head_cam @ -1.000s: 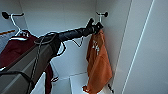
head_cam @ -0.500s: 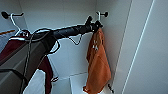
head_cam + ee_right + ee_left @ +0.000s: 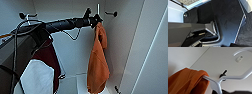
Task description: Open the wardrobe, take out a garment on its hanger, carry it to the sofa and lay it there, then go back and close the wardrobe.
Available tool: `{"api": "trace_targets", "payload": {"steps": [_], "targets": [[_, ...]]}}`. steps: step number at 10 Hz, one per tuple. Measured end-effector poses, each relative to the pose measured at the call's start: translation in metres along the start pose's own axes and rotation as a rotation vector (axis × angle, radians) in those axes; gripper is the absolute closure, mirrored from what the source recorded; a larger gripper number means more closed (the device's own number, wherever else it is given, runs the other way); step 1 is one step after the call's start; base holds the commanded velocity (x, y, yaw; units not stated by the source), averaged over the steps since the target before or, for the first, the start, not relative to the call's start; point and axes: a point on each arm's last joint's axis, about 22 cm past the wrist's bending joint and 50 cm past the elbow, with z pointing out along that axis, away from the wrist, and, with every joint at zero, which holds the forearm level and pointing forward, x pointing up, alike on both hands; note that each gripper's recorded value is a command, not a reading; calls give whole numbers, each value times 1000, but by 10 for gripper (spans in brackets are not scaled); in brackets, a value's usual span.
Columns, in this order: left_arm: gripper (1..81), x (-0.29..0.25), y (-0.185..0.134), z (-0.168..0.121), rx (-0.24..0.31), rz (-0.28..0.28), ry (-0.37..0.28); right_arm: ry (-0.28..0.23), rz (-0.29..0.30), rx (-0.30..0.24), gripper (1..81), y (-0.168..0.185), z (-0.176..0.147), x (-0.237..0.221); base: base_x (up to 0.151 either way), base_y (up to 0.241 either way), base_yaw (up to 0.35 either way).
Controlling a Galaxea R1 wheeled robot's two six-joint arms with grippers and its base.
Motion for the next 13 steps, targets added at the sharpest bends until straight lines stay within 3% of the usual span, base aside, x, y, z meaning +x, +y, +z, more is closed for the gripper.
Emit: {"api": "trace_targets", "payload": {"steps": [2,5,10,13], "targets": [[811,11,-18,-22,47,4,13,-4,-31,3,10,-1,0,7,0,0,0],[811,-11,-19,-22,56,9,-44,-3,-29,3,10,-1,0,7,0,0,0],[811,-66,13,-57,-34,32,-170,-1,-33,3,10,-1,1,9,0,0,0],[811,-82,35,-86,-120,24,-184,0,-33,5,10,-2,1,10,-21,0,0]]}}
